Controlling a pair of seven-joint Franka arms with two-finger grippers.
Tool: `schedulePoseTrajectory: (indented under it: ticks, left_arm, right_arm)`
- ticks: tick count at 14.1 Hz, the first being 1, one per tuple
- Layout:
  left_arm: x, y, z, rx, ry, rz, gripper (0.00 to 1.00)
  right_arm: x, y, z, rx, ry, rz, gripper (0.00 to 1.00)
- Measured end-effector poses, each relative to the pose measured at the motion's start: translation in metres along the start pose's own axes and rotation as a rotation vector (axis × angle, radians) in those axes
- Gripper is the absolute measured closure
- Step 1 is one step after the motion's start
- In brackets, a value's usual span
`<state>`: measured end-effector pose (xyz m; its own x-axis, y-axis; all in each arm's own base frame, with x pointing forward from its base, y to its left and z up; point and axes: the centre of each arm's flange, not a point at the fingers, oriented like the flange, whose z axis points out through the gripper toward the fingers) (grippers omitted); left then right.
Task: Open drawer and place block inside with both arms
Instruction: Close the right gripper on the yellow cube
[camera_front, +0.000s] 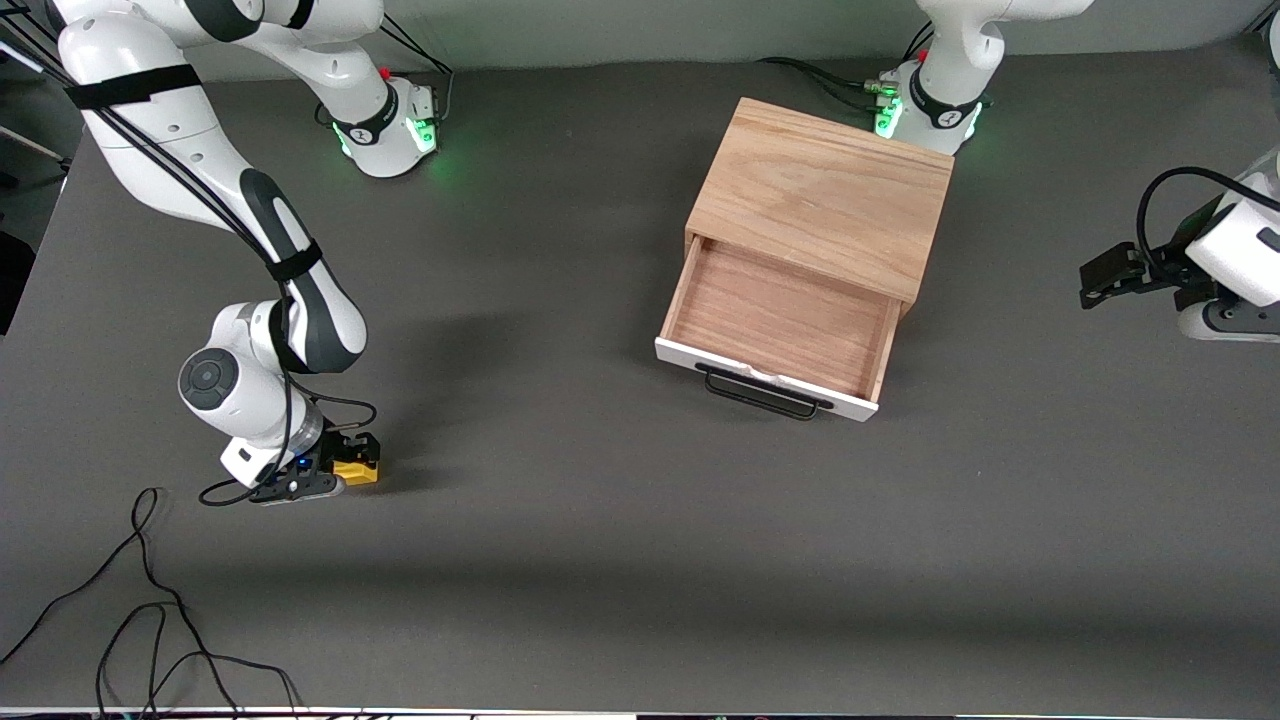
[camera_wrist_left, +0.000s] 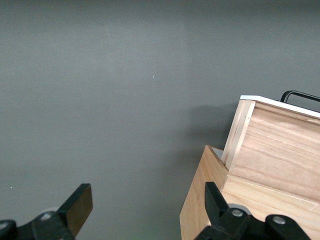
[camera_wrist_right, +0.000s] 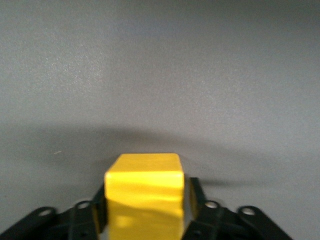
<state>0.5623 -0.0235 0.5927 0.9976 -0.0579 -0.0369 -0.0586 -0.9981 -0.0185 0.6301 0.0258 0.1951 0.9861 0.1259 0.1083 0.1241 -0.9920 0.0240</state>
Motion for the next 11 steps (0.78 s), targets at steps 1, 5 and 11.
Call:
schedulePoseTrajectory:
  ticks: [1,5,11]
  left_arm:
    - [0.0,0.0,0.0,0.0,0.0,0.001,0.0]
    - [0.0,0.001,0.0,-0.001,-0.001,0.001,0.0]
    - [0.0,0.001,0.001,-0.001,-0.002,0.002,0.0]
  right_arm:
    - [0.002,0.0,-0.002,0.0,0.005,-0.001,0.45]
    - [0.017,-0.003,-0.027,0.001,0.0,-0.006,0.45]
    - [0.057,-0.037,-0.117,0.011,-0.09,0.012,0.45]
